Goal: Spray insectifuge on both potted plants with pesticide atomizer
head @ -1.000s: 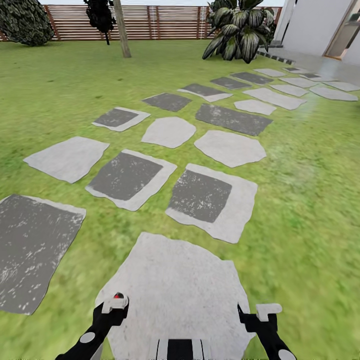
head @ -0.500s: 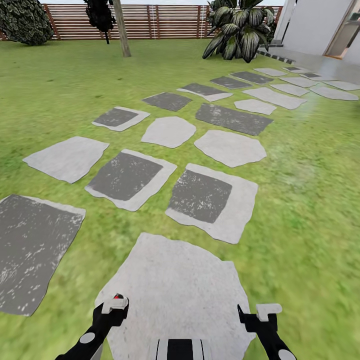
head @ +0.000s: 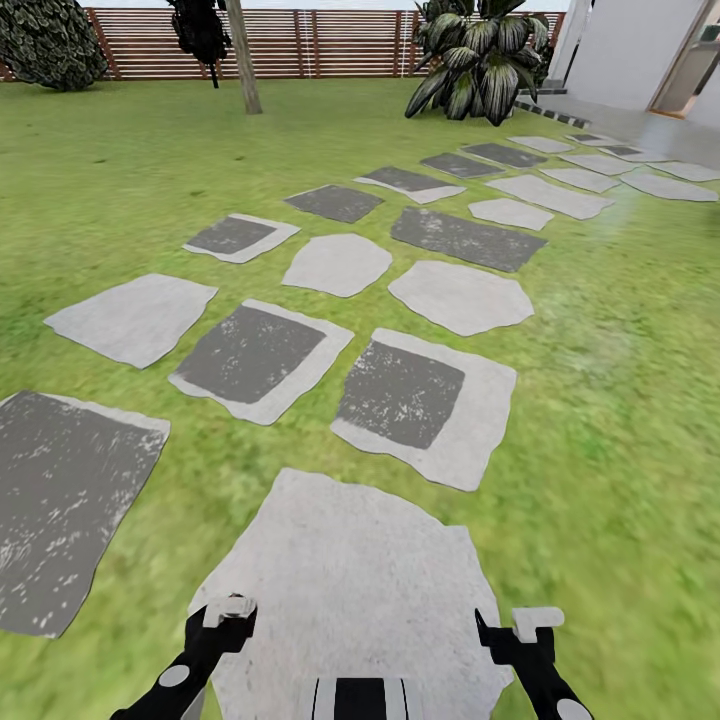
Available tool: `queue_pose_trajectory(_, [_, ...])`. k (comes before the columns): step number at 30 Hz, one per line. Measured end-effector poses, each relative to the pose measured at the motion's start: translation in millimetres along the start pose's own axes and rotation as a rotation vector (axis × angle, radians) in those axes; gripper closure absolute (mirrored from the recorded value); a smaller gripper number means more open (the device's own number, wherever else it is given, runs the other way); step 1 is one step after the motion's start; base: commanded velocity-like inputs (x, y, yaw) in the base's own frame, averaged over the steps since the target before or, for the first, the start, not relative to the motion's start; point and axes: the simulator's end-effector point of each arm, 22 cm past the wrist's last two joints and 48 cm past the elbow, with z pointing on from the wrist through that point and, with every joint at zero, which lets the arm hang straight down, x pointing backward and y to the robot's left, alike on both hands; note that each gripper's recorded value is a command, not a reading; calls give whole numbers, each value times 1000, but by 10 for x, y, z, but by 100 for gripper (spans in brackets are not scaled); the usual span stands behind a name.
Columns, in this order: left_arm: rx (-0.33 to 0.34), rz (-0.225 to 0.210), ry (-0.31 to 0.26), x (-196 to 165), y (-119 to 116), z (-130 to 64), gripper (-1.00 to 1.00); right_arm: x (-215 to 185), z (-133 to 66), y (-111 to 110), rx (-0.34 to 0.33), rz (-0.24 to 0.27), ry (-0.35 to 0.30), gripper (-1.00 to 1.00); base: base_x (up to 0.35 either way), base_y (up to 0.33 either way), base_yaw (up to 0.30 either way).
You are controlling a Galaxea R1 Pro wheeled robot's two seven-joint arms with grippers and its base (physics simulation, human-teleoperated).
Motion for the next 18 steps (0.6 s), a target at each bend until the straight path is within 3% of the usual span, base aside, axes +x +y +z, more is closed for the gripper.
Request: queue_pose_trajectory(18, [3, -1, 3, 14, -22, 3, -100, 19, 2, -2, 1, 0, 4, -100, 0, 0, 0])
